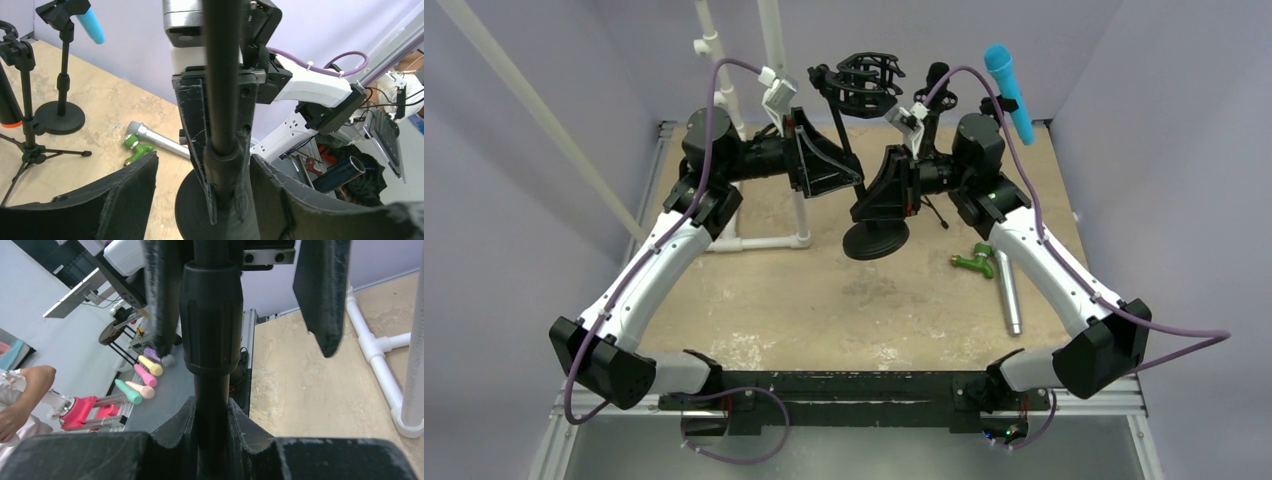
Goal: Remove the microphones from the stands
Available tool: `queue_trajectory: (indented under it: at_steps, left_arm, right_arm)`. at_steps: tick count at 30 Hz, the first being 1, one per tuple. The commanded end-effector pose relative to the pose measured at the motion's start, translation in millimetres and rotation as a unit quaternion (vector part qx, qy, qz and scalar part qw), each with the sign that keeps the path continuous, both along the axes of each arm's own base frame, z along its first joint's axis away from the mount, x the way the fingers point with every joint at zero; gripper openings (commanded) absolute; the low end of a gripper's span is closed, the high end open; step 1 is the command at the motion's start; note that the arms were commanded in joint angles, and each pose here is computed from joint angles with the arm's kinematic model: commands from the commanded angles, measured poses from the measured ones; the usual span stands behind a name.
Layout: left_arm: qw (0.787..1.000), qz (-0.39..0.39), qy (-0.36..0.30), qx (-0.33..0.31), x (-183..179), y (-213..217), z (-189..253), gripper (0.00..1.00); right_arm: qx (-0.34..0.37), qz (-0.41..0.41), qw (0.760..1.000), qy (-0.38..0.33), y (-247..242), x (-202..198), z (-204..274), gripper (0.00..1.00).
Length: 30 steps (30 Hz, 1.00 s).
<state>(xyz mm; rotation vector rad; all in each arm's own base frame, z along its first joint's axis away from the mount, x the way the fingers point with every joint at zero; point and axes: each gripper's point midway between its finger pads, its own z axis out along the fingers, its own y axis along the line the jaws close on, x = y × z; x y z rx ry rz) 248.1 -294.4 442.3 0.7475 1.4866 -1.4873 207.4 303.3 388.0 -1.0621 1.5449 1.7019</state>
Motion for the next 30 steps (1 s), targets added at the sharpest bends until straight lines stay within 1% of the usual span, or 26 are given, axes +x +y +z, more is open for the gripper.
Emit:
queue_trajectory:
  at_steps: [1,4,6,9,10,12,15,19,21,23,24,25,26,28,30]
  left_arm:
    - [0.999,-0.019,-0.021,-0.021,-3.5,-5.3,17.8,0.59]
    - [1.000,-0.018,-0.010,-0.018,-1.1,-10.4,12.4,0.40]
    - [1.000,-0.006,0.008,-0.021,4.0,-12.9,10.2,0.30]
    - [0.998,0.028,0.047,-0.028,13.5,-16.4,7.3,0.06]
    - [0.997,0.040,0.055,-0.026,17.3,-18.1,7.7,0.00]
    - [0.992,0.075,0.103,0.011,25.4,-20.8,-9.5,0.00]
    - [0.979,0.137,0.141,0.059,36.4,-18.6,-26.1,0.00]
    - [0.954,0.214,0.187,0.099,55.5,-7.5,-43.5,0.00]
    - [0.944,0.242,0.196,0.113,62.3,-4.9,-49.5,0.00]
    - [0.939,0.254,0.192,0.130,63.2,-6.3,-56.2,0.00]
    - [0.941,0.252,0.183,0.134,62.6,-8.3,-56.7,0.04]
    - [0.944,0.245,0.172,0.138,60.5,-10.7,-56.3,0.14]
    - [0.947,0.239,0.162,0.140,58.3,-12.5,-55.8,0.26]
    - [0.955,0.223,0.136,0.139,54.7,-14.7,-52.1,0.49]
    - [0.961,0.214,0.104,0.138,50.8,-13.1,-46.7,0.66]
  right_arm:
    - [0.031,0.020,0.998,-0.046,-3.9,-12.1,25.2,0.00]
    - [0.028,0.006,0.999,-0.040,-2.5,-6.7,24.1,0.00]
    - [0.018,-0.013,0.999,-0.045,-2.0,0.7,18.0,0.00]
    - [-0.015,-0.051,0.998,-0.045,-4.4,13.6,3.9,0.00]
    - [-0.021,-0.065,0.997,-0.046,-5.6,19.2,1.0,0.00]
    - [-0.038,-0.092,0.994,-0.048,-7.6,28.7,-5.9,0.00]
    - [-0.080,-0.147,0.983,-0.073,-14.2,47.3,-18.1,0.00]
    - [-0.118,-0.204,0.967,-0.096,-24.1,65.8,-26.3,0.00]
    - [-0.133,-0.230,0.959,-0.103,-29.2,74.0,-29.7,0.00]
    - [-0.145,-0.246,0.952,-0.109,-33.5,78.8,-32.4,0.00]
    - [-0.148,-0.251,0.950,-0.111,-35.4,79.2,-33.0,0.00]
    - [-0.149,-0.252,0.950,-0.113,-36.5,78.6,-32.3,0.00]
    - [-0.147,-0.250,0.950,-0.114,-37.3,76.9,-31.4,0.00]
    - [-0.138,-0.246,0.953,-0.113,-39.4,73.5,-27.8,0.00]
    - [-0.117,-0.241,0.958,-0.103,-43.0,71.8,-21.5,0.00]
